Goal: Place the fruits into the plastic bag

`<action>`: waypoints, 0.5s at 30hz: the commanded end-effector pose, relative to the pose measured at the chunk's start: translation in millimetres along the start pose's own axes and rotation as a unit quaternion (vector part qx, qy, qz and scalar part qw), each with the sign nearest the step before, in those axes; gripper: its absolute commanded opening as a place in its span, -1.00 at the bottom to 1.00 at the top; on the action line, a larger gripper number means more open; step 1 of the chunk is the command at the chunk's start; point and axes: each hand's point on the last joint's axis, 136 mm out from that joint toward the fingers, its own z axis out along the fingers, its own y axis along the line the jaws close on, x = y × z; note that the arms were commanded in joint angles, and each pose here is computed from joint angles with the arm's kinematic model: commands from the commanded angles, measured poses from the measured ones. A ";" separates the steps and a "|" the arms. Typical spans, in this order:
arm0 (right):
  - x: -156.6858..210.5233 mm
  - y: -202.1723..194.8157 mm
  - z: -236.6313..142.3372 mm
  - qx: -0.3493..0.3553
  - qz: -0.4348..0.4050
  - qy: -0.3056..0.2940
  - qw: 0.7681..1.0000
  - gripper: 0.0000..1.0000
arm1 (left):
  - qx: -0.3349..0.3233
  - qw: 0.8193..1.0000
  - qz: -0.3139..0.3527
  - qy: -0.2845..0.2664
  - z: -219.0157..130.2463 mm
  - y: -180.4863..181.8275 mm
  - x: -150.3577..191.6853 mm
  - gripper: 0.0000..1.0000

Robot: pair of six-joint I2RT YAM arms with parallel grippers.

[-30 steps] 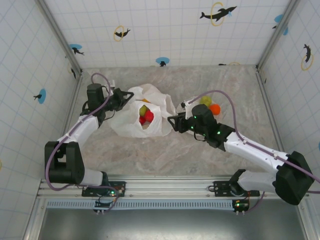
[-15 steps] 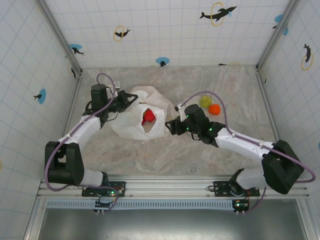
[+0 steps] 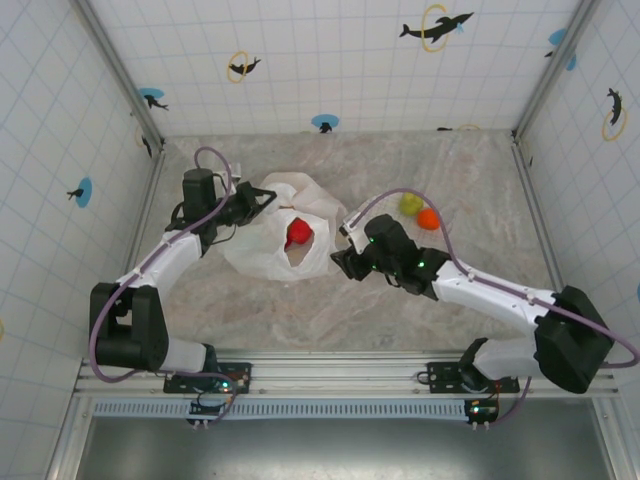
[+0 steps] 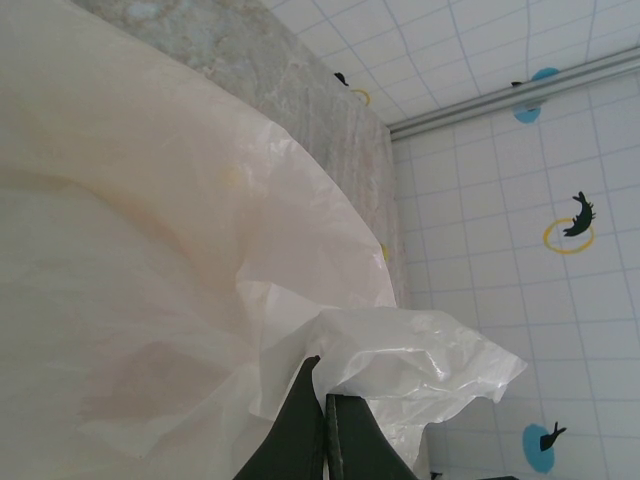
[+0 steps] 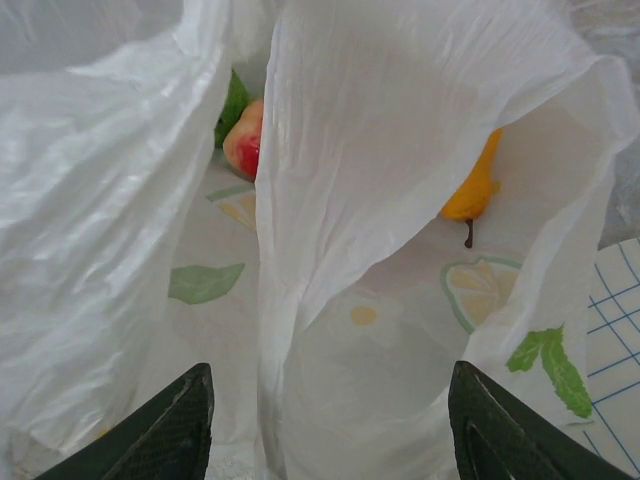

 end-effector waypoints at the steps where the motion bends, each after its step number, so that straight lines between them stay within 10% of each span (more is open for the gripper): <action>1: -17.2 4.7 8.4 -0.012 -0.019 -0.007 1.000 0.27 | 0.004 1.000 0.016 -0.008 -3.3 -8.2 -3.8 -1.00; 15: -62.9 -86.9 0.5 0.083 0.156 -0.122 0.977 -1.00 | -0.031 0.995 0.082 0.043 8.1 -6.7 28.9 -1.00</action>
